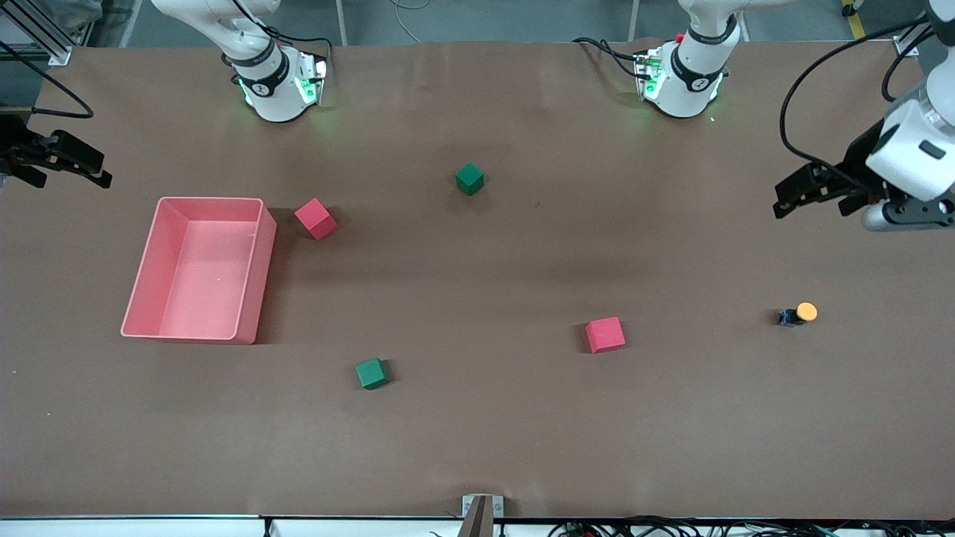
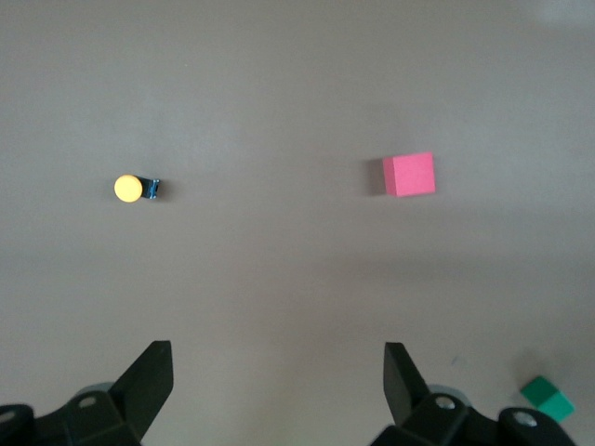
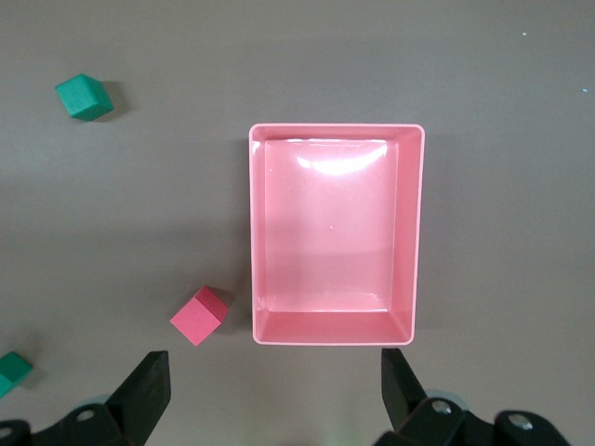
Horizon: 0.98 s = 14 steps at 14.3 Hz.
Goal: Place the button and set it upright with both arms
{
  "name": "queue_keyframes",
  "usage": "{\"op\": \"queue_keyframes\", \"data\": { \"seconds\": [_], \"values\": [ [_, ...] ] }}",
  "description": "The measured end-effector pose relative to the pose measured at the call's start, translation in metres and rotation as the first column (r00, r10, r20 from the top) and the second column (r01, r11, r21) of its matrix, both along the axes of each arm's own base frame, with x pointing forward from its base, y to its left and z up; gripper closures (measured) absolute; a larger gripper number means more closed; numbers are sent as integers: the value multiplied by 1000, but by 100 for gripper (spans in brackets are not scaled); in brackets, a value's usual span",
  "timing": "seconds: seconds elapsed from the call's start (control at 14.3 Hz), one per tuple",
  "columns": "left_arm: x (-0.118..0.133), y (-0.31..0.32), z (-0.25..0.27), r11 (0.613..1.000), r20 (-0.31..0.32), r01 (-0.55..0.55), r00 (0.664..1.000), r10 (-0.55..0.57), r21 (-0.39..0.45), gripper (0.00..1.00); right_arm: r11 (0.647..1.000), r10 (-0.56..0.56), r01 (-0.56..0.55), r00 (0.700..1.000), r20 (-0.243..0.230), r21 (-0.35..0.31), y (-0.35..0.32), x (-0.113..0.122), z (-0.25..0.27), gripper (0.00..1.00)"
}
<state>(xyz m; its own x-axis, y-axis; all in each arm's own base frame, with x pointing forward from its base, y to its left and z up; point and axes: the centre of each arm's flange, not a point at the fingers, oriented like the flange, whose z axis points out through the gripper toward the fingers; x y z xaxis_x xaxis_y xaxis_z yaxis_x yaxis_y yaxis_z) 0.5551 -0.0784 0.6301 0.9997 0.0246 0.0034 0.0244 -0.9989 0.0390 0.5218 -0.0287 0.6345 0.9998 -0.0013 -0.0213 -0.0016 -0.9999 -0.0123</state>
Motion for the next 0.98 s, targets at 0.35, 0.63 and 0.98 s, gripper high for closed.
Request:
{"op": "queue_keyframes", "data": {
  "seconds": [0.35, 0.63, 0.98],
  "values": [
    [-14, 2, 12, 998, -16, 58, 998, -58, 11, 0, 999, 49, -49, 999, 4, 1, 0, 0, 0, 0],
    [-17, 12, 18, 997, -1, 52, 999, -52, 49, 0, 999, 54, -54, 998, 13, 0, 0, 2, 0, 0],
    [-20, 11, 24, 997, 9, 53, 999, -53, 53, 0, 998, 61, -61, 998, 13, 0, -1, 2, 0, 0]
  ]
}}
